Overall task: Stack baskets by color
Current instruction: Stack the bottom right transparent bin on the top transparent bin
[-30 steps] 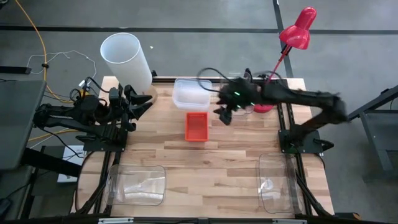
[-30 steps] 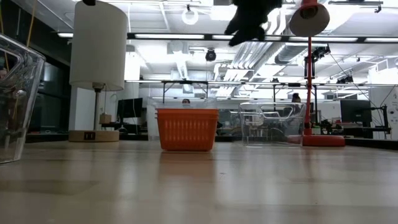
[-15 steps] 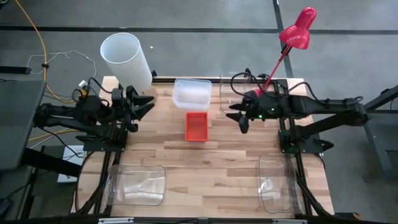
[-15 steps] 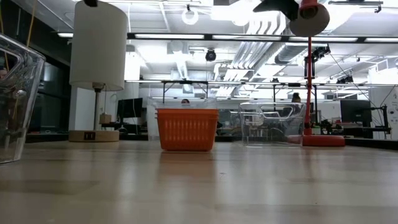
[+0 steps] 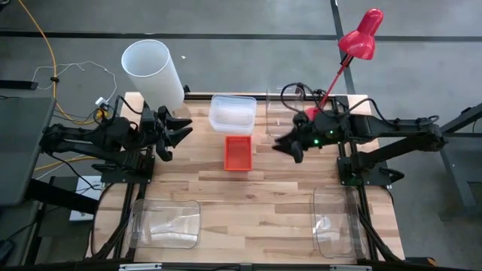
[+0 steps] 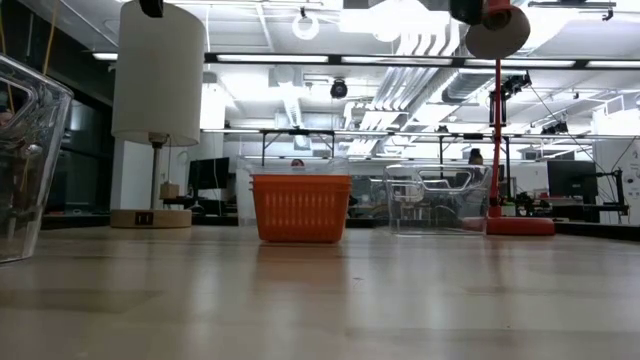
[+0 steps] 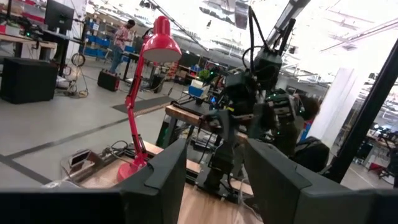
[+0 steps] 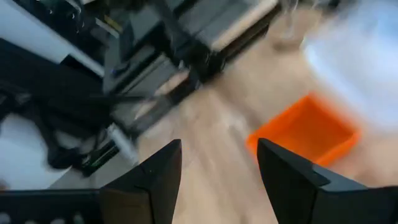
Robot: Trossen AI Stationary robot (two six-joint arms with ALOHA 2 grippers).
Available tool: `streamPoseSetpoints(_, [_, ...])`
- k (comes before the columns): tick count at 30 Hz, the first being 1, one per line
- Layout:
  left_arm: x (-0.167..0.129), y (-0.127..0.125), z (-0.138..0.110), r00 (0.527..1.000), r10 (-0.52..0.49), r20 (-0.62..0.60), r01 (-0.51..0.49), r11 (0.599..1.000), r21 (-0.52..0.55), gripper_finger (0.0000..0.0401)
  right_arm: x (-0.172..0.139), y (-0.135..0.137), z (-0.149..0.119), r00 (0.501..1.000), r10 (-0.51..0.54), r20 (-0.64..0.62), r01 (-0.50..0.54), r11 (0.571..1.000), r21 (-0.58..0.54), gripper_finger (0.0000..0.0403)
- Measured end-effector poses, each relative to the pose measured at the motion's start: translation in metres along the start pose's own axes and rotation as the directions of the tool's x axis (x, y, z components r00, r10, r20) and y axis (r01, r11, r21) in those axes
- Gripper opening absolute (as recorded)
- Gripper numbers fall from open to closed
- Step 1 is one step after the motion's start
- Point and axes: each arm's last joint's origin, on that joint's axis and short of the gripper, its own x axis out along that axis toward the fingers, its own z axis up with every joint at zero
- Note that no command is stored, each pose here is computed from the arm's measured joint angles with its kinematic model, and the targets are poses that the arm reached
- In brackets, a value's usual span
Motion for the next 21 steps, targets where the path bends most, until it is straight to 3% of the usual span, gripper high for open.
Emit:
streamPoseSetpoints(4, [0.000, 0.000, 0.000, 1.000, -0.001, 0.000, 0.001, 1.000, 0.000, 0.0149, -0.002, 0.015, -0.019, 0.968, -0.067, -0.243, 0.093, 0.991, 0.097, 0.0194])
streamPoseSetpoints(8, [0.000, 0.000, -0.001, 1.000, -0.013, -0.009, 0.013, 1.000, 0.005, 0.0149, -0.006, 0.034, -0.050, 0.836, -0.173, -0.520, 0.302, 0.937, 0.174, 0.0194])
streamPoseSetpoints(13, [0.000, 0.000, -0.001, 1.000, -0.014, -0.010, 0.014, 0.998, 0.055, 0.0149, -0.006, 0.058, -0.098, 0.612, -0.244, -0.752, 0.590, 0.774, 0.229, 0.0194])
streamPoseSetpoints(21, [0.000, 0.000, -0.001, 1.000, -0.008, -0.008, 0.009, 0.994, 0.107, 0.0149, 0.019, 0.078, -0.171, 0.396, -0.419, -0.817, 0.863, 0.473, 0.176, 0.0194])
